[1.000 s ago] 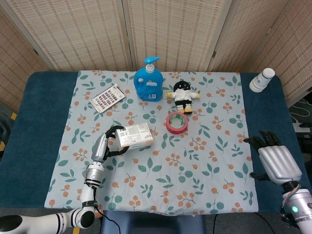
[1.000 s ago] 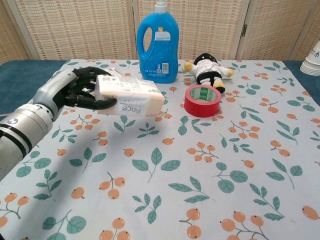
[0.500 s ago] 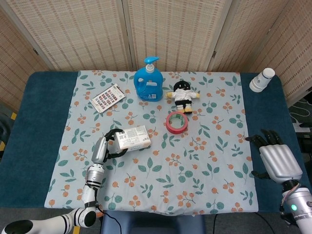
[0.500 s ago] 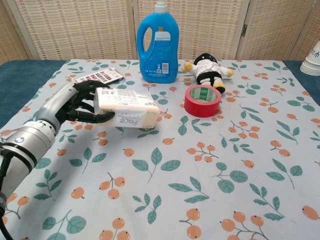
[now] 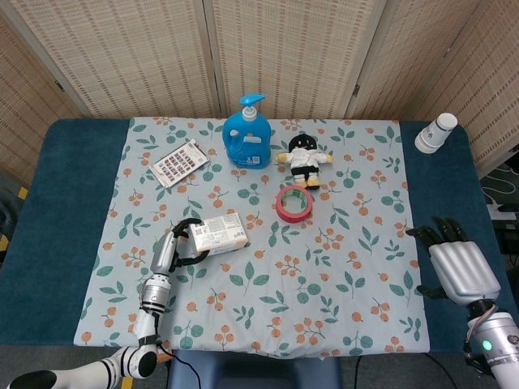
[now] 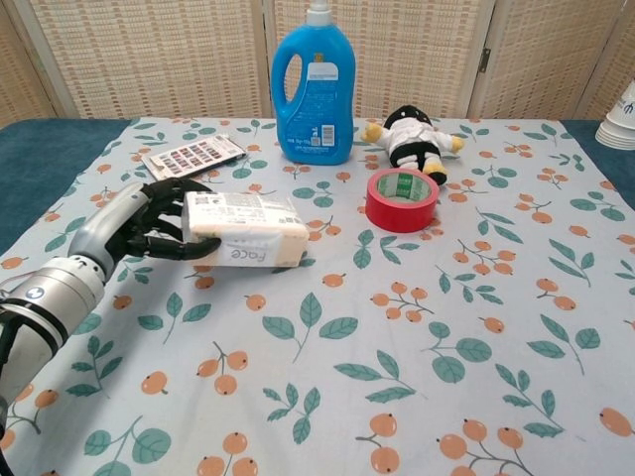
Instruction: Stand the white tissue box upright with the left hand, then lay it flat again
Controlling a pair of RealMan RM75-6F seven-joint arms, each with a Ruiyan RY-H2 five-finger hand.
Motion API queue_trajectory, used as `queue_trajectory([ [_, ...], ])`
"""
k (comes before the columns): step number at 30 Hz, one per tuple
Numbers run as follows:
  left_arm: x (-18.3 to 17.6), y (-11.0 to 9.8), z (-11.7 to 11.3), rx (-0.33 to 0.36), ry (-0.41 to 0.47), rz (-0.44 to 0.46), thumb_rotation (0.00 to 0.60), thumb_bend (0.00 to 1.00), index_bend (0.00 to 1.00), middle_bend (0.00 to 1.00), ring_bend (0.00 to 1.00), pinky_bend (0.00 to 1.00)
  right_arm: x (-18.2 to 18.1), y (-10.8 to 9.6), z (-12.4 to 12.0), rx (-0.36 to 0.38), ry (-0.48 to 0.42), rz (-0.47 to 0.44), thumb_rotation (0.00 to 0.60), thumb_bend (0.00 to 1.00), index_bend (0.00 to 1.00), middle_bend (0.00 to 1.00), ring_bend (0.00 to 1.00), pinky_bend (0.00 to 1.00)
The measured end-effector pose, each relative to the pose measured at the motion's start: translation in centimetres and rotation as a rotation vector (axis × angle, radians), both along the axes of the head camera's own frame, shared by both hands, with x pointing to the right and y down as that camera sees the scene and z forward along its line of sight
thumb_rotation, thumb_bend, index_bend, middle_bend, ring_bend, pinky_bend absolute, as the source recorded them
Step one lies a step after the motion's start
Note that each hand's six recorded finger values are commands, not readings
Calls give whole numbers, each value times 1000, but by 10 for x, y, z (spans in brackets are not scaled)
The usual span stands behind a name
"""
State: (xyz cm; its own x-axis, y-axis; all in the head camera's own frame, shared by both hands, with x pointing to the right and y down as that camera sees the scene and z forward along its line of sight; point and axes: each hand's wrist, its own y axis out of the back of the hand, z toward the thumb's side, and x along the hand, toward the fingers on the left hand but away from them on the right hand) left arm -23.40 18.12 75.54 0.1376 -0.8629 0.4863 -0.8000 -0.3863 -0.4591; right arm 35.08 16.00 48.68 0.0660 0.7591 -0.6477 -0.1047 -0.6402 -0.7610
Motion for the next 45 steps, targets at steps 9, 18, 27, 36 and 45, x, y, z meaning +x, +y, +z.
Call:
queue_trajectory([
  [9, -1, 2, 5, -53, -9, 38, 600, 174, 15, 265, 91, 313, -1, 1, 0, -2, 0, 1, 600, 55, 191, 168, 0, 0],
  [18, -1, 6, 9, -143, 1, 107, 600, 92, 0, 0, 0, 165, 0, 0, 0, 3, 0, 5, 600, 55, 192, 168, 0, 0],
  [27, -6, -10, -15, -118, 14, 130, 600, 89, 0, 0, 0, 155, -2, -1, -3, 17, -15, 4, 600, 55, 198, 167, 0, 0],
  [36, -13, -19, -42, -95, 15, 139, 600, 84, 0, 0, 0, 155, -3, -1, -6, 25, -32, 7, 600, 55, 197, 167, 0, 0],
  [45, -33, -37, -78, -42, -83, 164, 600, 264, 0, 0, 2, 170, -7, 0, -13, 32, -56, 0, 600, 55, 197, 167, 0, 0],
])
